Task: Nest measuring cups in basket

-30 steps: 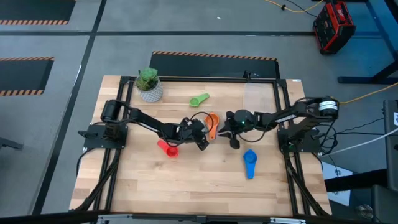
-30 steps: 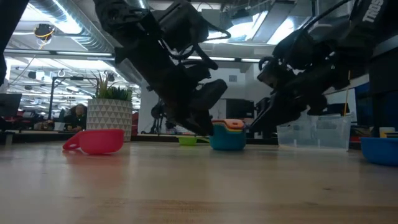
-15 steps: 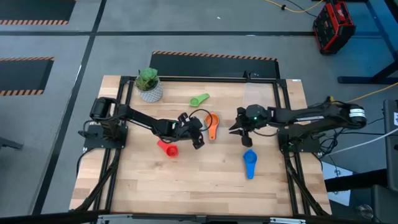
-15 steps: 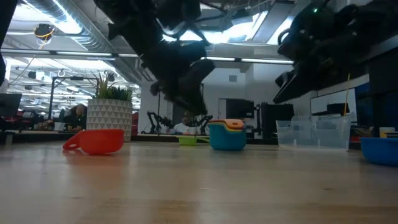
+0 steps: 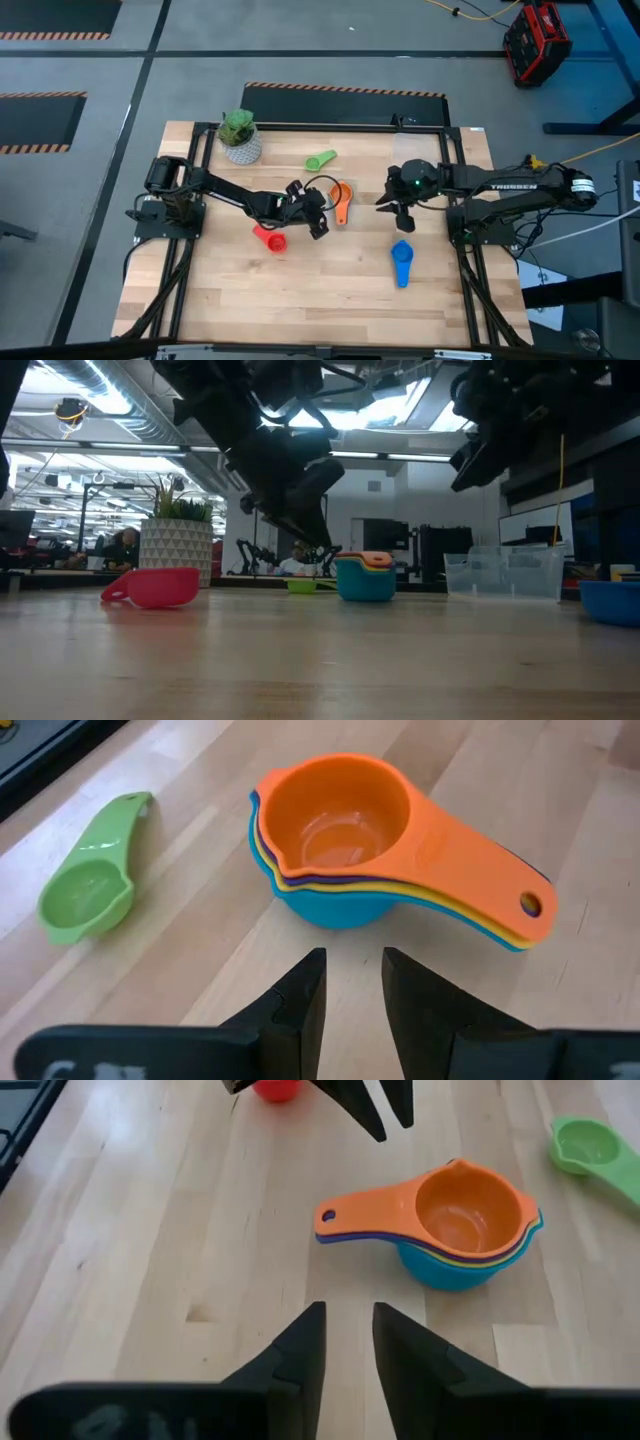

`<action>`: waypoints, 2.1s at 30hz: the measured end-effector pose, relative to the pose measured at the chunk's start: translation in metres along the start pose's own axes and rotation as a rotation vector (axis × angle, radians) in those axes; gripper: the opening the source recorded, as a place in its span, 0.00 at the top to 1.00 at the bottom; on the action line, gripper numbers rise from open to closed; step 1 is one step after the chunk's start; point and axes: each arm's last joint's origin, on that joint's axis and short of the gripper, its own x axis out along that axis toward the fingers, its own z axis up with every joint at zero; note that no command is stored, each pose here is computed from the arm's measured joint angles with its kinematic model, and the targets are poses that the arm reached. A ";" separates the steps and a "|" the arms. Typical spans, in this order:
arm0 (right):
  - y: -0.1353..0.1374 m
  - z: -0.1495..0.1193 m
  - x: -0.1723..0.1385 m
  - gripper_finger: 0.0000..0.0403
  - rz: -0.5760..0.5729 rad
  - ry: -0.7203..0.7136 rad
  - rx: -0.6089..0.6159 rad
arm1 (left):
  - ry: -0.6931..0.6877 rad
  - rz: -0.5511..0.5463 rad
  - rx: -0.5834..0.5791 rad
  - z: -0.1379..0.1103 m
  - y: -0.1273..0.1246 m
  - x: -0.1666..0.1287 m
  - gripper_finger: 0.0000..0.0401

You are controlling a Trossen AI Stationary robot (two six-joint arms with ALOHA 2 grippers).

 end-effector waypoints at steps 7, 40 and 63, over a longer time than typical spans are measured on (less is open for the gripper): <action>0.000 0.005 -0.004 0.56 0.001 0.023 0.068 | 0.000 0.001 0.000 0.000 0.000 0.000 0.77; 0.034 -0.090 0.019 0.46 0.160 0.551 0.503 | -0.001 0.001 -0.003 0.000 0.000 0.000 0.77; 0.036 -0.114 0.035 0.48 0.111 0.472 0.574 | 0.000 0.001 -0.004 0.000 0.000 0.000 0.77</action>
